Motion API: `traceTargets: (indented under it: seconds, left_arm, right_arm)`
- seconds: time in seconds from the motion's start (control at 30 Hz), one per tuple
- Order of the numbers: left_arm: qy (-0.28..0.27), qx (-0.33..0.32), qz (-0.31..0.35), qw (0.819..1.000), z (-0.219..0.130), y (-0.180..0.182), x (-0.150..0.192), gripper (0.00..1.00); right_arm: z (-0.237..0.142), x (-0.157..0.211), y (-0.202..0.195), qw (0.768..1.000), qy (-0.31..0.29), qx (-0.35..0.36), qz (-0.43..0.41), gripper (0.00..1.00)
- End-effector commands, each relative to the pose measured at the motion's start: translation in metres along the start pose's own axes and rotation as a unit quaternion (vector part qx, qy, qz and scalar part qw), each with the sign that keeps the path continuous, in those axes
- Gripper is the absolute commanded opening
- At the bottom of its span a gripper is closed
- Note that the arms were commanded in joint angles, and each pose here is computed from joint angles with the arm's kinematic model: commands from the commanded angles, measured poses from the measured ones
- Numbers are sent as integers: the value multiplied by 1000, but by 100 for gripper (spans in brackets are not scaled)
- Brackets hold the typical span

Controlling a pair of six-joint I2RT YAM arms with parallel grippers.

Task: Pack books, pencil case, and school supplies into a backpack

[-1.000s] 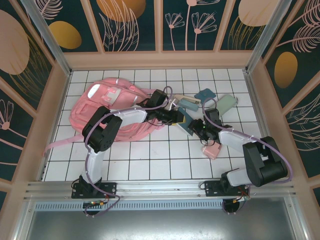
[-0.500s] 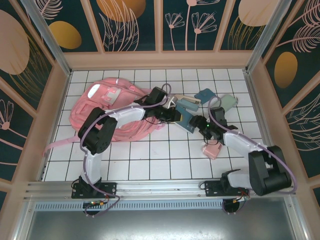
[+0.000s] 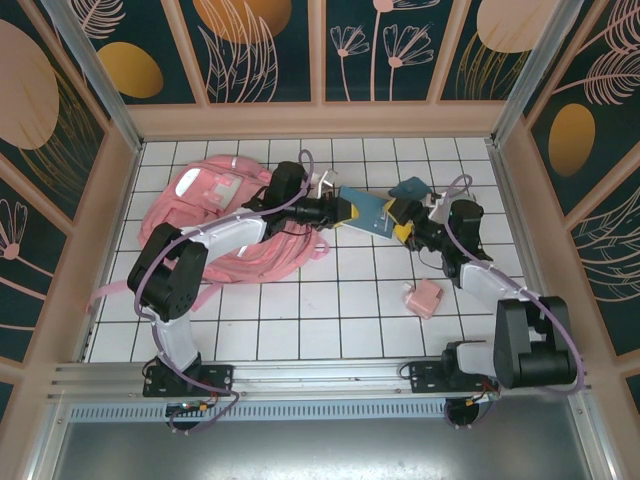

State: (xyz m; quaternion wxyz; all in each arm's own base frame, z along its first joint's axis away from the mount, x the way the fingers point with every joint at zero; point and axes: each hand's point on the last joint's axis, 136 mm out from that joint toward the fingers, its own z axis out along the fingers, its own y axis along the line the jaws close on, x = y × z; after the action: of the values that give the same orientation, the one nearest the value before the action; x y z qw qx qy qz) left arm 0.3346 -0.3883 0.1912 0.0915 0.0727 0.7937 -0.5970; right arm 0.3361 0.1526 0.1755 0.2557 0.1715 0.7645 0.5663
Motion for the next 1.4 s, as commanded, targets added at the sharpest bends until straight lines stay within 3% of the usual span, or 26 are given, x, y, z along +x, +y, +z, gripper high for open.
traceTargets:
  seconds: [0.0, 0.23, 0.33, 0.43, 0.57, 0.6, 0.73, 0.83, 0.9, 1.0, 1.13, 1.37]
  left_arm:
    - [-12, 83, 31, 996, -12, -54, -7, 0]
    - [-14, 97, 39, 994, -16, -66, -7, 0]
    - [-11, 105, 38, 994, -17, -67, -6, 0]
    - [-7, 101, 36, 994, -15, -63, -5, 0]
    - [-1, 75, 33, 997, -13, -49, -4, 0]
    - [-2, 67, 34, 997, -14, -45, -5, 2]
    - [-12, -12, 37, 999, -21, -19, -12, 36]
    - [-26, -121, 62, 990, -32, 9, -20, 42]
    - [-40, -197, 77, 977, -45, 27, -27, 43]
    - [-60, -317, 97, 942, -74, 56, -32, 43]
    - [-73, -470, 120, 872, -122, 93, -33, 44]
    - [-20, -620, 157, 768, -169, 139, -14, 46]
  right_arm:
    - [1, 5, 30, 996, 38, -76, -13, 83]
    - [7, 7, 23, 996, 53, -77, 3, 80]
    - [7, 7, 26, 995, 57, -86, 4, 74]
    - [6, 6, 26, 995, 54, -86, 4, 54]
    - [1, 2, 22, 996, 45, -80, 9, 6]
    - [0, 2, 20, 996, 42, -77, 10, 0]
    - [-4, -2, 14, 998, 30, -56, 5, 0]
    - [-5, -2, 9, 999, 25, -36, -3, 0]
    - [-5, -2, 5, 999, 22, -24, -4, 0]
    - [-5, -1, -2, 1000, 21, -5, -6, 0]
    - [-5, 3, -9, 1000, 20, 6, -4, 0]
    - [4, 7, -14, 999, 30, 10, -1, 0]
